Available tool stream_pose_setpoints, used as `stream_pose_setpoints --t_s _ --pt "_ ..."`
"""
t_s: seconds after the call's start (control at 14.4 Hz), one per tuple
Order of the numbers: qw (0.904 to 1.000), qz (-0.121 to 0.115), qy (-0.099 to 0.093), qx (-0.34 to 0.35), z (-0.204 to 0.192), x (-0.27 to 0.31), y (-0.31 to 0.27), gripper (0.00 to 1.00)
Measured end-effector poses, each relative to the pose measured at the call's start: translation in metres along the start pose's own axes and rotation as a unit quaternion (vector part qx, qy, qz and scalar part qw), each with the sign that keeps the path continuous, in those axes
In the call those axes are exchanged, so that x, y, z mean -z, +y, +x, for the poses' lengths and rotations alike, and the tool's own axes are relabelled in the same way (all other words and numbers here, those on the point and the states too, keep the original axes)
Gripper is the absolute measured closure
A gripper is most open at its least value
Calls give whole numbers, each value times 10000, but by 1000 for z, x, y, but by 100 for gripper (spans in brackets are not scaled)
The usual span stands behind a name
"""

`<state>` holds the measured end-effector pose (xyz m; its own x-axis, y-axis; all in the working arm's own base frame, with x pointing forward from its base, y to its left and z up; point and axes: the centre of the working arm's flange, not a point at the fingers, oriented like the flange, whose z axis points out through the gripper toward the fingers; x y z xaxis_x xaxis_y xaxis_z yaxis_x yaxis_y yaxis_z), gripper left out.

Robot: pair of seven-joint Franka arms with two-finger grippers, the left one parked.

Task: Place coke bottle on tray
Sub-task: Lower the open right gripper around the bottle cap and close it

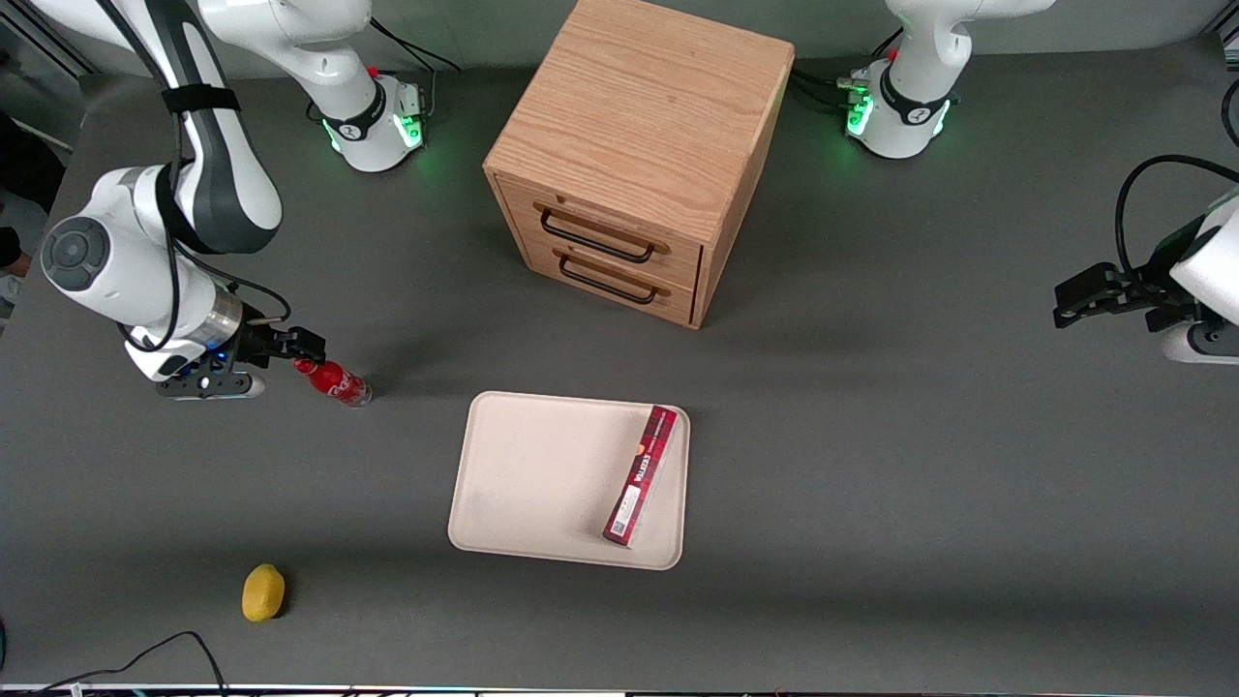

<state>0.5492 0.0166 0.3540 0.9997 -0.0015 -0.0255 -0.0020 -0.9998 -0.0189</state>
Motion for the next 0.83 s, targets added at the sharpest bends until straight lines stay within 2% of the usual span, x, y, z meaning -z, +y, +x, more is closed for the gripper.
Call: stream_pose_setpoints --t_s 0.28,0.62,0.76,0.83 --pt "10000 -44 51 36 5 -11 0 9" --pt "10000 -49 -18 49 -1 -22 -1 13" --pt "10000 -51 -39 52 -4 -26 -1 17" --pt "10000 -52 -46 52 -4 -27 -1 25"
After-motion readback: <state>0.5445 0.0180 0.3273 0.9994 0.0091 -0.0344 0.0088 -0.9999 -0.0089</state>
